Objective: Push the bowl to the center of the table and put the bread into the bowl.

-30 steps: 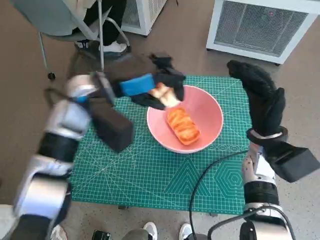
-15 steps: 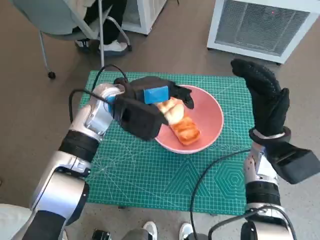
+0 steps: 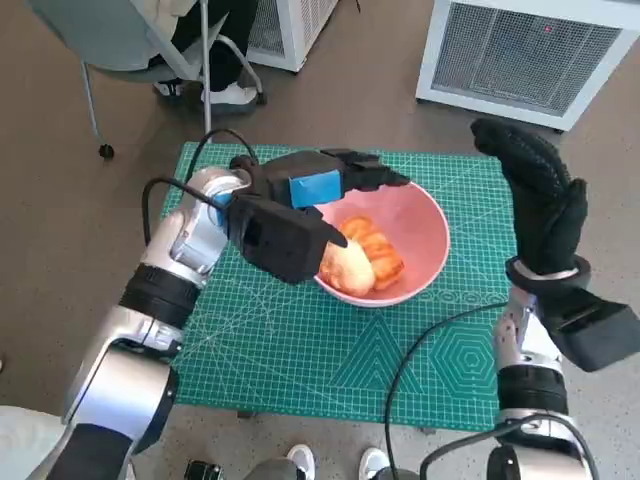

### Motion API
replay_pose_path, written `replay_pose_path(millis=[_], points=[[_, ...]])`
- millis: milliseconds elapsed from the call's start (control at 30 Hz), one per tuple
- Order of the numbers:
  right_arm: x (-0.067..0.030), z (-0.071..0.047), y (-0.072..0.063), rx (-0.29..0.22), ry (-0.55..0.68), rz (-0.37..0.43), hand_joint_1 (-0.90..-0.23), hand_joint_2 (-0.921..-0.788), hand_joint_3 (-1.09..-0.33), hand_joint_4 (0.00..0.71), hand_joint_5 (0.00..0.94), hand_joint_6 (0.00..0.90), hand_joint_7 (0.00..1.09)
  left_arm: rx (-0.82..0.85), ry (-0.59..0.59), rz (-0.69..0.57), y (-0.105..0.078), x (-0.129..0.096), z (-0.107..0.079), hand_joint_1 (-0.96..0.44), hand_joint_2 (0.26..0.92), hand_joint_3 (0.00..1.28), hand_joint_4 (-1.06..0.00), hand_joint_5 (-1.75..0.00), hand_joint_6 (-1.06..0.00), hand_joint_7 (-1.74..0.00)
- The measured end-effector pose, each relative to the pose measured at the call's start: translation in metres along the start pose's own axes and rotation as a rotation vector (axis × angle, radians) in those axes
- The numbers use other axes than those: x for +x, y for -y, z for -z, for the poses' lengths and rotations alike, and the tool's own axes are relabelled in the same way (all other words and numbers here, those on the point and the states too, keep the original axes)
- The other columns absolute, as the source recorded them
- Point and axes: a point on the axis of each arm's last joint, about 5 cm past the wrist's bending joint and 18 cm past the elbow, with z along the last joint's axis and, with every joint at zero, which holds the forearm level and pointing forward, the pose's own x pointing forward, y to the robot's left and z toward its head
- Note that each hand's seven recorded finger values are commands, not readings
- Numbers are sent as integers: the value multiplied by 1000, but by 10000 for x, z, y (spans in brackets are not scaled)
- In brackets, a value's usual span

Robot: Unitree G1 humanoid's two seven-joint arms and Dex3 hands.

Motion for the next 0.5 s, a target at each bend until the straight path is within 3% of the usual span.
replay_pose_path(millis=[167,367,500], points=[[18,-17,16,-10,9,-2,-598,-921,-788,349,1,225,268,-90,113,-162,39,-83,45,-413,921,73,-119,-37,-199,-211],[86,-58,23,-21,36,1,-600,-921,-786,351,1,225,270,-301,346,-513,188,-115,78,-410,921,162,-208,-59,-295,-237],[172,-94,15,-16,59,-2,-593,-921,-779,352,2,231,274,-457,449,-692,288,-101,75,-410,921,256,-242,-58,-291,-231]])
